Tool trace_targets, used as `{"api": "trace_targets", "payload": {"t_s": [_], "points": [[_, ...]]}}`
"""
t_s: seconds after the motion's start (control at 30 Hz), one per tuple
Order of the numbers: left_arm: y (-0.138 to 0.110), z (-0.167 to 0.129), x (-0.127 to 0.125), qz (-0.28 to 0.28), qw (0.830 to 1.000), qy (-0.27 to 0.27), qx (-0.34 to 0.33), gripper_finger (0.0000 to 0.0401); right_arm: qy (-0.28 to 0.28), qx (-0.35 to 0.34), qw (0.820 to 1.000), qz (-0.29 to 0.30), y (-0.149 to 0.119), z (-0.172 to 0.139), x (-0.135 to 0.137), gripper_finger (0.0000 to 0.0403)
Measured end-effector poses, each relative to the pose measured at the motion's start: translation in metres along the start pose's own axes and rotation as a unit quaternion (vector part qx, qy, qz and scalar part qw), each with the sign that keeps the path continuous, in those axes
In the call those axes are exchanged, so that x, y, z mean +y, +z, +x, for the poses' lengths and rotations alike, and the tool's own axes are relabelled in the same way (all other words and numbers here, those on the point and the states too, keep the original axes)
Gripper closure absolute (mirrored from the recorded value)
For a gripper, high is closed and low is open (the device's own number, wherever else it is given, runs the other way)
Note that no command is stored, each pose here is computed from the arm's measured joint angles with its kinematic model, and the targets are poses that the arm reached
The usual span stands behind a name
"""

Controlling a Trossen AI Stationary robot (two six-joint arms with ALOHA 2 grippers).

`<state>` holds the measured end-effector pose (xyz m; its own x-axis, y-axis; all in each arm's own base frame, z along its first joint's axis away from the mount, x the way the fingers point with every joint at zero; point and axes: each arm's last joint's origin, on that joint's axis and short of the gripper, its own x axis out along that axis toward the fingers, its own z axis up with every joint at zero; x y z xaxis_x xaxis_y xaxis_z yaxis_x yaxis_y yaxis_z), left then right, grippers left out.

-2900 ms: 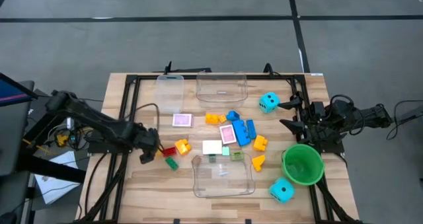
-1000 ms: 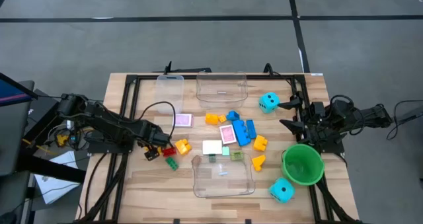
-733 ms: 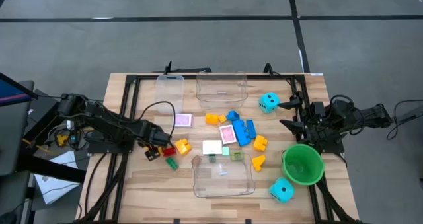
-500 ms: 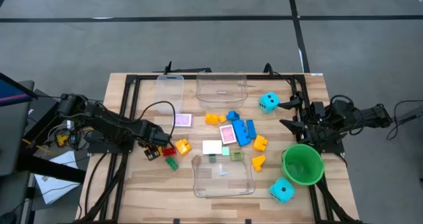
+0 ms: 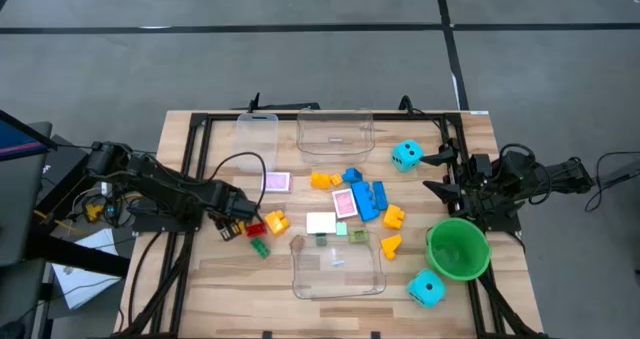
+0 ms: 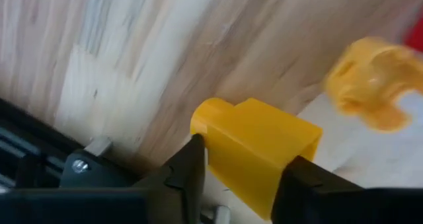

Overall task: Pick & Place Toys
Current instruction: Put the yellow game piece into the bottom transparent bin

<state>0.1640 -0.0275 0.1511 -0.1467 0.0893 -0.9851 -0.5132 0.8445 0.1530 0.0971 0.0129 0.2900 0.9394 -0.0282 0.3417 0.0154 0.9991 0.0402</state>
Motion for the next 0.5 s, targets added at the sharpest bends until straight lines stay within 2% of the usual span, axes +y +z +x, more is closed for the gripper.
{"api": "trace_targets", "payload": {"t_s": [0.4, 0.5], "points": [[0.0075, -0.01, -0.0063, 0.027, 0.999, -0.024, -0.022, 0.0391, 0.0, 0.0, 1.0, 0.0, 0.0, 0.0, 0.0, 0.0125], [0.0091, -0.0106, -0.0077, 0.037, 0.998, -0.03, -0.03, 0.0396, 0.0, 0.0, 1.0, 0.0, 0.0, 0.0, 0.0, 0.0125]]}}
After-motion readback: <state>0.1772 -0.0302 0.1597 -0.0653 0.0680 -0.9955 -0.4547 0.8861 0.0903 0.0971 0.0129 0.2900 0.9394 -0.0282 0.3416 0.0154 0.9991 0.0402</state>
